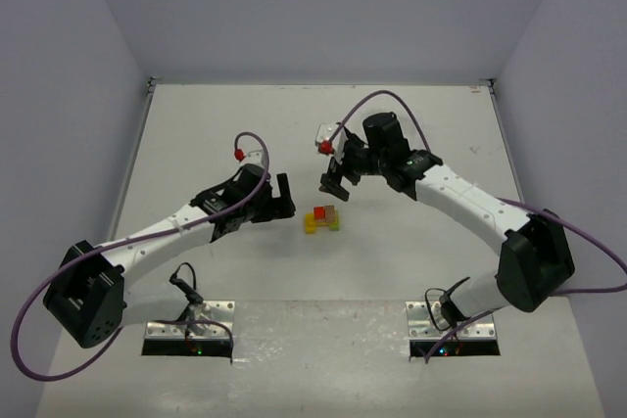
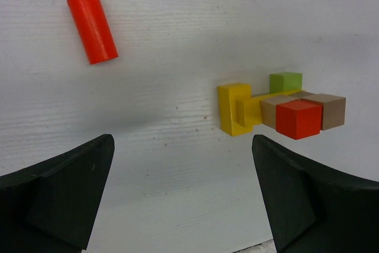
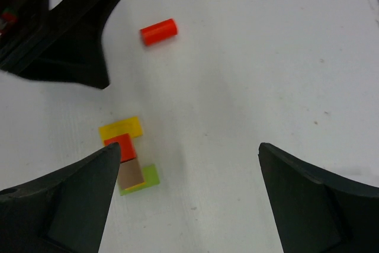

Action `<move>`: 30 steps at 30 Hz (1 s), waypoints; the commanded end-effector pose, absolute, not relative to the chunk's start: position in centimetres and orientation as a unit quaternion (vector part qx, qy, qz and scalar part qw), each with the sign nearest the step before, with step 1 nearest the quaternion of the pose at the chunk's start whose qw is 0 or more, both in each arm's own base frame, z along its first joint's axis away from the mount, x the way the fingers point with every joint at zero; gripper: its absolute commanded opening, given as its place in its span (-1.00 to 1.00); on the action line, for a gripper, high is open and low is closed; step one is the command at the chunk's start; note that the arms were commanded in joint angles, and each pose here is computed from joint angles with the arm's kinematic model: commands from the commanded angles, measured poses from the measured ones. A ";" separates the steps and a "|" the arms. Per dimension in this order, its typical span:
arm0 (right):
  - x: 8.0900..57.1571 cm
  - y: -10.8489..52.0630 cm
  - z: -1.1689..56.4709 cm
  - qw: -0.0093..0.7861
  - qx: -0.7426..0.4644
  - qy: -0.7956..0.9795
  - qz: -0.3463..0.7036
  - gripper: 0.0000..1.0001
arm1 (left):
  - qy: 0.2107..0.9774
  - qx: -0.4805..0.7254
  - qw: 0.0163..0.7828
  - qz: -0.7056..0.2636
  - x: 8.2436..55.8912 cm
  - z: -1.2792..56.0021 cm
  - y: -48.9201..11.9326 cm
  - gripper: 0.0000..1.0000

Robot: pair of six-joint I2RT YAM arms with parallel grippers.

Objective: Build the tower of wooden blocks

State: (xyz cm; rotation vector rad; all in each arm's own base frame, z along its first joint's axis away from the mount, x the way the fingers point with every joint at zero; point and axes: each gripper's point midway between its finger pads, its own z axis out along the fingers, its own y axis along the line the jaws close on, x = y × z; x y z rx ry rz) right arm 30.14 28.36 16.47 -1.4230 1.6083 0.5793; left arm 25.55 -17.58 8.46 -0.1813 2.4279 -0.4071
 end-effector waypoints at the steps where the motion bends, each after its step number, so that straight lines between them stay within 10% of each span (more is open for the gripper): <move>1: 36.2 28.3 24.3 0.542 -0.410 0.707 0.194 0.97 | 0.918 -0.065 0.356 -0.160 25.9 9.6 -18.6 1.00; 13: 33.2 19.0 16.7 0.445 -0.113 0.883 0.097 0.97 | 0.923 -0.032 0.355 -0.145 25.8 7.8 -20.3 1.00; 30: 28.7 16.6 6.9 0.339 -0.087 0.934 0.070 0.97 | 0.925 -0.017 0.350 -0.146 26.5 7.3 -21.8 1.00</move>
